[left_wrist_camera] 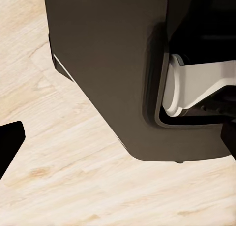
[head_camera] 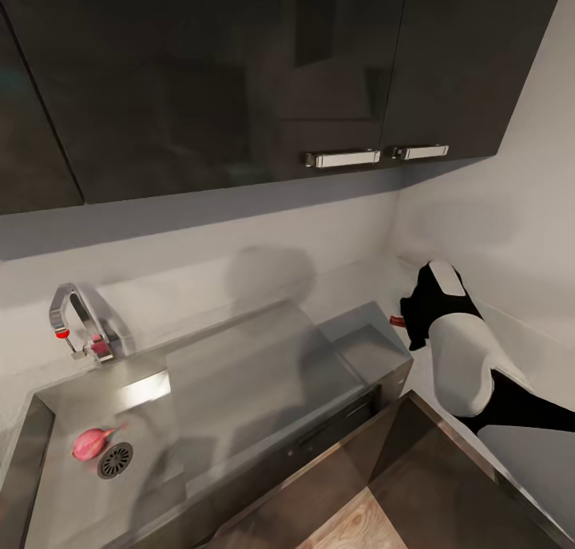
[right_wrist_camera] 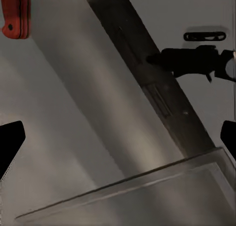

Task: In the kitchen, take the Vidalia onion out of the sink, dice it on the chopping board with the paring knife, put the diced onion into the bowl on the countertop, then place both the paring knife and the chopping board into the sink.

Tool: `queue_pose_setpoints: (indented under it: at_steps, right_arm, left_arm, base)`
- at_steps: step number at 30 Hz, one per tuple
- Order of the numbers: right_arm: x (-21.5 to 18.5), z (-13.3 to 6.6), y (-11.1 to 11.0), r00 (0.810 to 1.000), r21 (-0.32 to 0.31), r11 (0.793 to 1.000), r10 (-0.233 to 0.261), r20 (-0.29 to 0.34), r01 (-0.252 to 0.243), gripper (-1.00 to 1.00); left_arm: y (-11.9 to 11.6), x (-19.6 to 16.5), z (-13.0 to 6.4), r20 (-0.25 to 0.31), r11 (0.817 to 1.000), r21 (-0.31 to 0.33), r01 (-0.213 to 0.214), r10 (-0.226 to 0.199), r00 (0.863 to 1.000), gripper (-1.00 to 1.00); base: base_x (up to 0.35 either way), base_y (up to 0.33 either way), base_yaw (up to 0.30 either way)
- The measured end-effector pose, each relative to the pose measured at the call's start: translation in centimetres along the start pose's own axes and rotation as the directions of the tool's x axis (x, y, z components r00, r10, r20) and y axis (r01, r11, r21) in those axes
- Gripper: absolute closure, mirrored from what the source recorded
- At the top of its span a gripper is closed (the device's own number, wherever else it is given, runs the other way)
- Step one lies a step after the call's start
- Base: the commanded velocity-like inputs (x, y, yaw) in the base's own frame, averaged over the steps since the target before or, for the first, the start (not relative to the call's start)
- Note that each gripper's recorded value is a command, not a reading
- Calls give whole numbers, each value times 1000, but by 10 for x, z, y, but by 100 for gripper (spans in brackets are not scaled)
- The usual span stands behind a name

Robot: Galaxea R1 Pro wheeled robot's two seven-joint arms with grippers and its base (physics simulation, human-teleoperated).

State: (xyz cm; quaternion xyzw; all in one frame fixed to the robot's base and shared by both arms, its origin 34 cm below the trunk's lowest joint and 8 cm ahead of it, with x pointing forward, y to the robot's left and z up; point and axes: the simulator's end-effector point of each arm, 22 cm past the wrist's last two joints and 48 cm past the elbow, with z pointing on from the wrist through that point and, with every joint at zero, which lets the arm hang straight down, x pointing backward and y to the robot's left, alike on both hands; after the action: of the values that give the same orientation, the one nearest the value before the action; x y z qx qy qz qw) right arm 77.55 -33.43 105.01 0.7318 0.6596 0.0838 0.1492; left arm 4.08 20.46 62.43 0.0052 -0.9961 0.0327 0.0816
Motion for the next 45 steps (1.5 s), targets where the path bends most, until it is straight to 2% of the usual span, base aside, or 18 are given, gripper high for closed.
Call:
queue_pose_setpoints:
  at_steps: [6, 12, 45]
  right_arm:
    - [-14, -2, -1, 998, 7, 999, 53, 22, -53, -100]
    - [-22, -8, -1, 997, 22, 997, 73, 32, -74, -100]
    - [-22, -8, -4, 997, 41, 996, 74, 33, -75, -100]
  left_arm:
    - [0, 0, 0, 0, 1000, 0, 0, 0, 1000, -100]
    - [0, 0, 0, 0, 1000, 0, 0, 0, 1000, -100]
    - [0, 2, 0, -4, 1000, 0, 0, 0, 1000, -100]
  base:
    - [0, 0, 0]
    - [0, 0, 0]
    - [37, -27, 8]
